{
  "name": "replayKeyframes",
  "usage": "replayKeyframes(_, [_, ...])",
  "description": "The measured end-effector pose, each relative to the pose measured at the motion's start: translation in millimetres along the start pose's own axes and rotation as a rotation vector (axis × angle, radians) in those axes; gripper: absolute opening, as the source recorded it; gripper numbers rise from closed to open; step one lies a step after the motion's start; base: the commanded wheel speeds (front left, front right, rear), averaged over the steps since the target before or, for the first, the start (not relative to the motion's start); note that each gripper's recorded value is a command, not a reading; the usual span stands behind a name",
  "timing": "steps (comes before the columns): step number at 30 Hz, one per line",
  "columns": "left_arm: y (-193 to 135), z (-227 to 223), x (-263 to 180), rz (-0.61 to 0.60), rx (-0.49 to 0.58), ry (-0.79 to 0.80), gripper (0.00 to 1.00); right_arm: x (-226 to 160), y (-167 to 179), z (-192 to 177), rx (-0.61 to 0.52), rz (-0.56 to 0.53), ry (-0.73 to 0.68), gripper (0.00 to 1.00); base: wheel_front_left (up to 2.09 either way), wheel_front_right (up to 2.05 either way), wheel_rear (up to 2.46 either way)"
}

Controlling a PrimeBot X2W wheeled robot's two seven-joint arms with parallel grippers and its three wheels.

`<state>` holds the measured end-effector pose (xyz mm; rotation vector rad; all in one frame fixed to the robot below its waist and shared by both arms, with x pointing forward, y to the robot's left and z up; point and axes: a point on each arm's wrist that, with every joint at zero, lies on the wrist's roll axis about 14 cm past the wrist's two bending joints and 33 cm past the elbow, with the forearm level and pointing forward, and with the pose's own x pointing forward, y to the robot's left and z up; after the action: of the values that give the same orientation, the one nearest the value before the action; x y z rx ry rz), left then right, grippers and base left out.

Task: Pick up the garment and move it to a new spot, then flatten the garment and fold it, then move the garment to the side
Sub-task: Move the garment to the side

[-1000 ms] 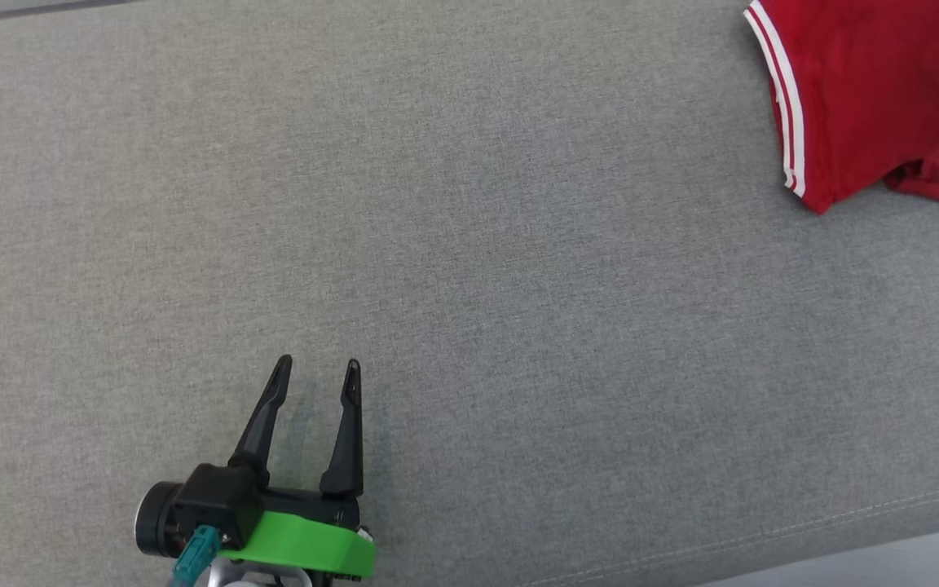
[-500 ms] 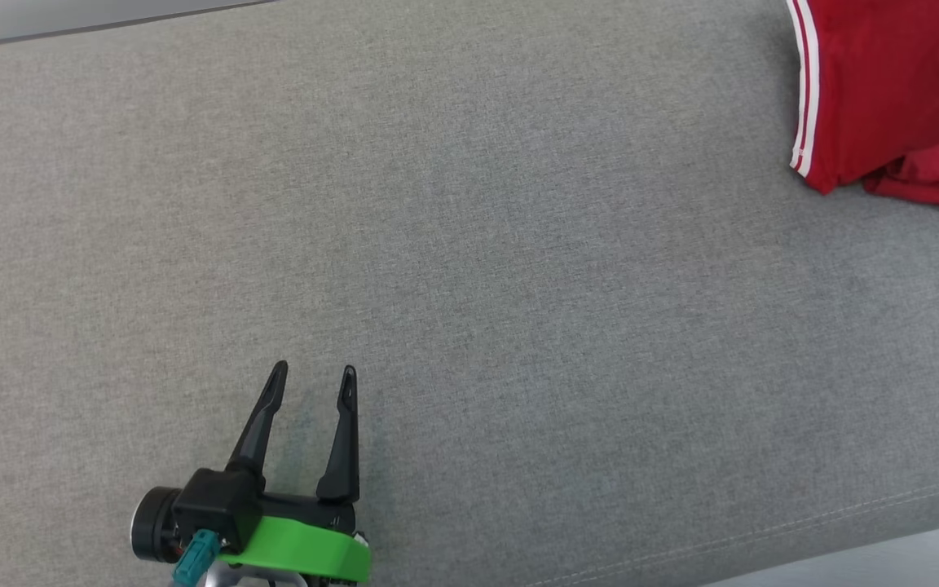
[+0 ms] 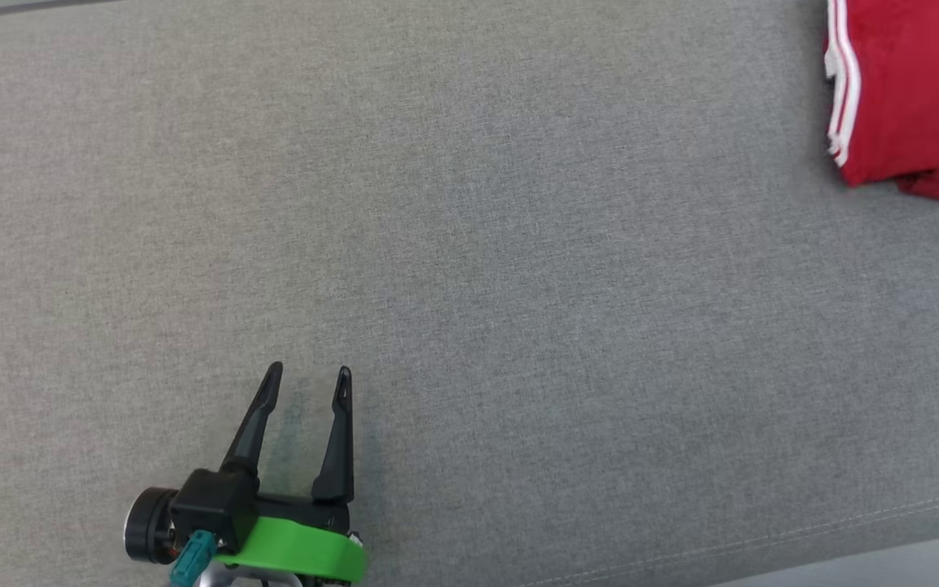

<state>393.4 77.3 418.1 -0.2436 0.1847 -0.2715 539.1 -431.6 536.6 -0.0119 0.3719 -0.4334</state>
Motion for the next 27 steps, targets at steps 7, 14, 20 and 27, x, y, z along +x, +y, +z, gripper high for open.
replayKeyframes(7, [2.9,15.1,-0.2,0.007,0.018,-0.045,1.0,-8.4,14.8,19.5,-0.051,0.021,-0.143,1.0,0.0,0.0,0.0])
replayKeyframes(14, [16.5,38.7,-15.2,0.077,0.022,-0.11,1.0,-42.3,42.3,26.2,-0.134,0.12,-0.359,1.0,0.0,0.0,0.0])
replayKeyframes(20, [38.6,52.7,-46.7,0.186,0.029,-0.151,1.0,-89.2,63.6,8.9,-0.127,0.224,-0.479,1.0,0.0,0.0,0.0])
replayKeyframes(27, [52.3,58.8,-83.0,0.256,0.055,-0.177,1.0,-156.3,93.1,-29.5,-0.051,0.338,-0.535,1.0,0.0,0.0,0.0])
